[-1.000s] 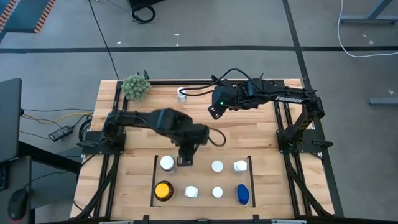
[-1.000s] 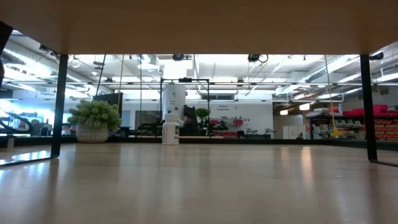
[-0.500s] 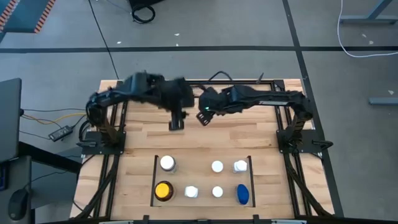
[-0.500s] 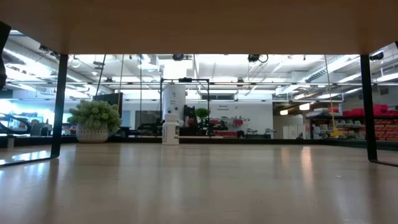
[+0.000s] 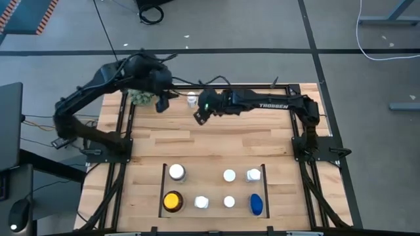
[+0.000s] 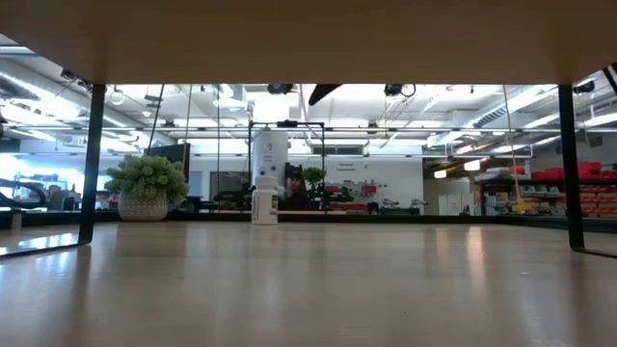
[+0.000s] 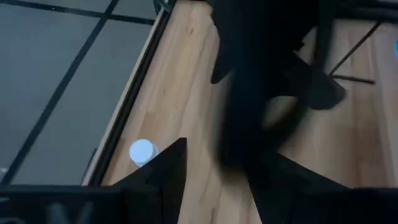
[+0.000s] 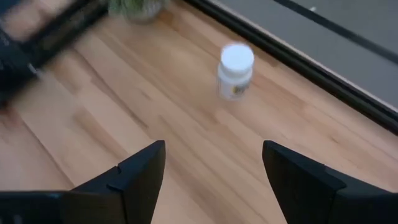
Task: Pick and place medicine bottles onto shelf by color
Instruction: Put the white pill bottle on the shelf
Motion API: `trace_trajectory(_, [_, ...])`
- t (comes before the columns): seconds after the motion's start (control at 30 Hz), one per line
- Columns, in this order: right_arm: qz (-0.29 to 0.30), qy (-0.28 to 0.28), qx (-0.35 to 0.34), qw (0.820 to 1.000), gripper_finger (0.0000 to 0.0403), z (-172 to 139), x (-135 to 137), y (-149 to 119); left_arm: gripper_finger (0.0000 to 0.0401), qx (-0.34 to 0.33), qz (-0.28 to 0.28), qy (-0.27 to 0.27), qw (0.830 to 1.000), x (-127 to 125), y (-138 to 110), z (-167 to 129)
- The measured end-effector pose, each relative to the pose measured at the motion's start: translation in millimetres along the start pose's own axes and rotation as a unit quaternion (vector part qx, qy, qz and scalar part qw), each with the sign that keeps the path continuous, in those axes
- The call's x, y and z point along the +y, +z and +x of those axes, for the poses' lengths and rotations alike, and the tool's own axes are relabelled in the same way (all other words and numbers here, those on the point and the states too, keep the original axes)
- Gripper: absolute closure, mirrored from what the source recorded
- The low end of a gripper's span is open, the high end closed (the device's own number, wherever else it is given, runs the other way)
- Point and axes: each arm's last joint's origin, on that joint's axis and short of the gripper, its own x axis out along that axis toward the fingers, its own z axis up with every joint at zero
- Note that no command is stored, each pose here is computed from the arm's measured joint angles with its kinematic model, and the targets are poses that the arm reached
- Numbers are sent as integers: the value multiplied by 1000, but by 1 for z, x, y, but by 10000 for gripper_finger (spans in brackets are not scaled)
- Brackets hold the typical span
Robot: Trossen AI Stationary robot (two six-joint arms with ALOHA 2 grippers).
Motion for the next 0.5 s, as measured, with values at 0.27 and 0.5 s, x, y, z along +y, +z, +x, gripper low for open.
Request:
trace_trajectory(0.27, [-27,43,-43,998,128,12,-7,21,235,-24,-70,-16,997,14,-53,9])
trace_trajectory(0.5, [-16,51,-79,995,128,21,-13,35,234,0,-91,-4,996,21,-74,22])
